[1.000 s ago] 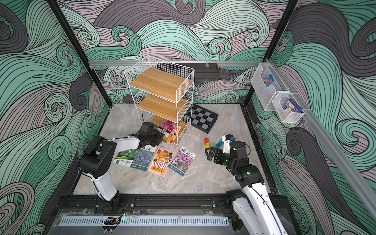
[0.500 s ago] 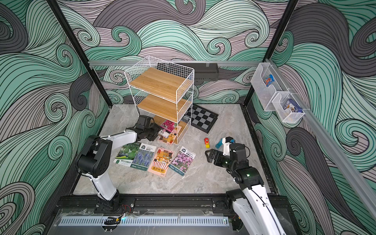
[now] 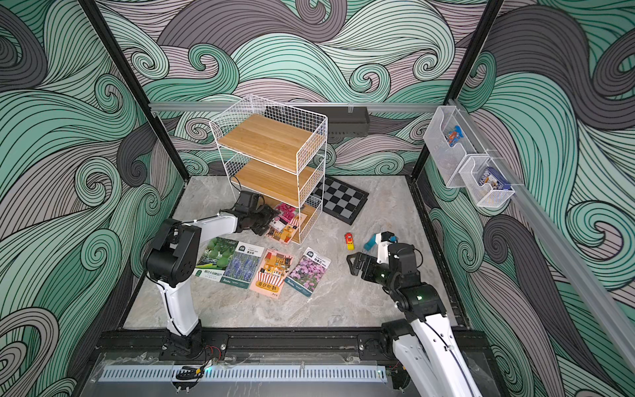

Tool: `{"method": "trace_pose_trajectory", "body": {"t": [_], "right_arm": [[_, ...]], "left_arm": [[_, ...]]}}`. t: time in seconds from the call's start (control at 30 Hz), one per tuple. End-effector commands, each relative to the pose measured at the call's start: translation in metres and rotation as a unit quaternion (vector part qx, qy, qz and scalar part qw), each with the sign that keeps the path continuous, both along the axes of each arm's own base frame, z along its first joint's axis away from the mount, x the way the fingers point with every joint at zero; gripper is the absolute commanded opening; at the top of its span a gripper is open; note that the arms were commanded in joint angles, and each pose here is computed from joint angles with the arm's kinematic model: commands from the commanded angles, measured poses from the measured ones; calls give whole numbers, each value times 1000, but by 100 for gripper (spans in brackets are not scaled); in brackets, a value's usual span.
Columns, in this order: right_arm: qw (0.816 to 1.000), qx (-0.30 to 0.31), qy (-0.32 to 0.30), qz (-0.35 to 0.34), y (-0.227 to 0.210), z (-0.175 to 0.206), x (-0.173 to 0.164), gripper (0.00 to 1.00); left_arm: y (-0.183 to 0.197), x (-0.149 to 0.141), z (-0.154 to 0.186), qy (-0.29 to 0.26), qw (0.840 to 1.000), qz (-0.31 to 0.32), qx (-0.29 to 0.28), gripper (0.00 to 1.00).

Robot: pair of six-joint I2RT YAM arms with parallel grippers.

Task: Take the seed bag off the shelf
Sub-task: Pick up the seed packet from the shelf.

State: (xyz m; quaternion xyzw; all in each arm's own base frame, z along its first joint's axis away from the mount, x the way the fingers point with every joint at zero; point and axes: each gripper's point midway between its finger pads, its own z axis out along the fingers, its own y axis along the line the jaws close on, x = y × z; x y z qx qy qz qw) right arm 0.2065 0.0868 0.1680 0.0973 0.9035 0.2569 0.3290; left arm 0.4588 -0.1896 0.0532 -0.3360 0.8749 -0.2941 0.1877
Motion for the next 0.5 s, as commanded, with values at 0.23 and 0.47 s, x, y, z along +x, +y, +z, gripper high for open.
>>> {"method": "trace_pose_trajectory", "body": {"t": [0.23,0.47], "right_arm": [[1000,0,-7,6,1,4,-2,99],[1000,-7,-12,10,1,5,-1,99]], "left_arm": [[17,-16,-29,104,991,-38,76,63],[20,-20,-38,107,990,-42,85,21]]}}
